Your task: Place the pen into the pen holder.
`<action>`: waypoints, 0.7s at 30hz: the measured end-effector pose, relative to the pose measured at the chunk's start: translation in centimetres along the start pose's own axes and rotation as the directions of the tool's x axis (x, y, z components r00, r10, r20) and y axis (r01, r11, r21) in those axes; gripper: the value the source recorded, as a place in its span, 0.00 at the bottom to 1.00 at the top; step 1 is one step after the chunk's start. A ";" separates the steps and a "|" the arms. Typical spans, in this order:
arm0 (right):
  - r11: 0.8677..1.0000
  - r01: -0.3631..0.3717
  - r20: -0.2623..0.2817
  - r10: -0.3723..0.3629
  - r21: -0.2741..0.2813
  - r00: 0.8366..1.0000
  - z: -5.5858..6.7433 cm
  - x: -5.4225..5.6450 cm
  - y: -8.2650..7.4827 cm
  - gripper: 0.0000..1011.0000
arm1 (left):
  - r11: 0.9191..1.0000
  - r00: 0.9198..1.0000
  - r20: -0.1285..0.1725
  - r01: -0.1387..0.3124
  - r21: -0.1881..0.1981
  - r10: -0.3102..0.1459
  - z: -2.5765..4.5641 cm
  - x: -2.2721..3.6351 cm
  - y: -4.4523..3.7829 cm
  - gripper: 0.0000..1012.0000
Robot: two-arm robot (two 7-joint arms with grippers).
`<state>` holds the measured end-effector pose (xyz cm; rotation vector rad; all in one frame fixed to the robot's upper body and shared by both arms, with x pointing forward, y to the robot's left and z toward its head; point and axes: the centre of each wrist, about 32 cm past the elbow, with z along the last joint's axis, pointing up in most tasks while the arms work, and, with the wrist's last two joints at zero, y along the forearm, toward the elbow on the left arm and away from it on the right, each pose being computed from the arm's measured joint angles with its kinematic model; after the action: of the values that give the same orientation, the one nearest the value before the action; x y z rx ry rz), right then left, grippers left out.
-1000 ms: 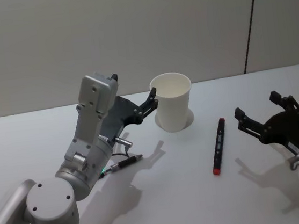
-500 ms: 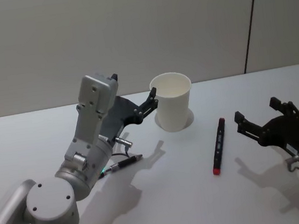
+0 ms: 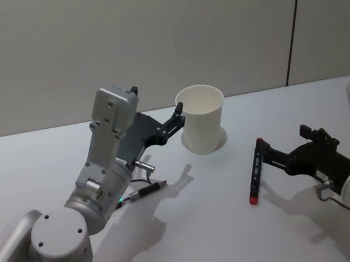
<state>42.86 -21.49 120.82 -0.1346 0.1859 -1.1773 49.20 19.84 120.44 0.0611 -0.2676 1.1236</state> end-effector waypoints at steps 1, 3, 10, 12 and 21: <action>1.000 0.001 0.000 -0.001 -0.007 1.000 0.0 -0.1 0.1 0.99 | 1.000 1.000 0.000 0.000 0.000 0.000 0.00 0.00 0.00 0.99; 1.000 0.002 0.001 -0.002 -0.028 1.000 0.2 -0.3 0.5 0.99 | 1.000 1.000 0.000 0.000 0.000 0.000 0.00 0.00 0.00 0.99; 0.997 0.007 0.006 -0.007 -0.073 1.000 0.5 -1.1 1.5 0.99 | 1.000 1.000 0.000 0.000 0.000 0.000 0.00 0.00 0.00 0.99; 0.996 0.011 0.008 -0.010 -0.083 1.000 0.6 -1.3 1.7 0.99 | 1.000 1.000 0.000 0.000 0.000 0.000 0.00 0.00 0.00 0.99; 0.991 0.030 0.014 -0.029 -0.131 0.999 0.5 -2.4 2.6 0.99 | 1.000 1.000 0.000 0.000 0.000 0.000 0.00 0.00 0.00 0.99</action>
<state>44.42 -18.29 120.97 -0.2601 0.2515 -1.1937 49.20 19.84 120.44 0.0611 -0.2676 1.1236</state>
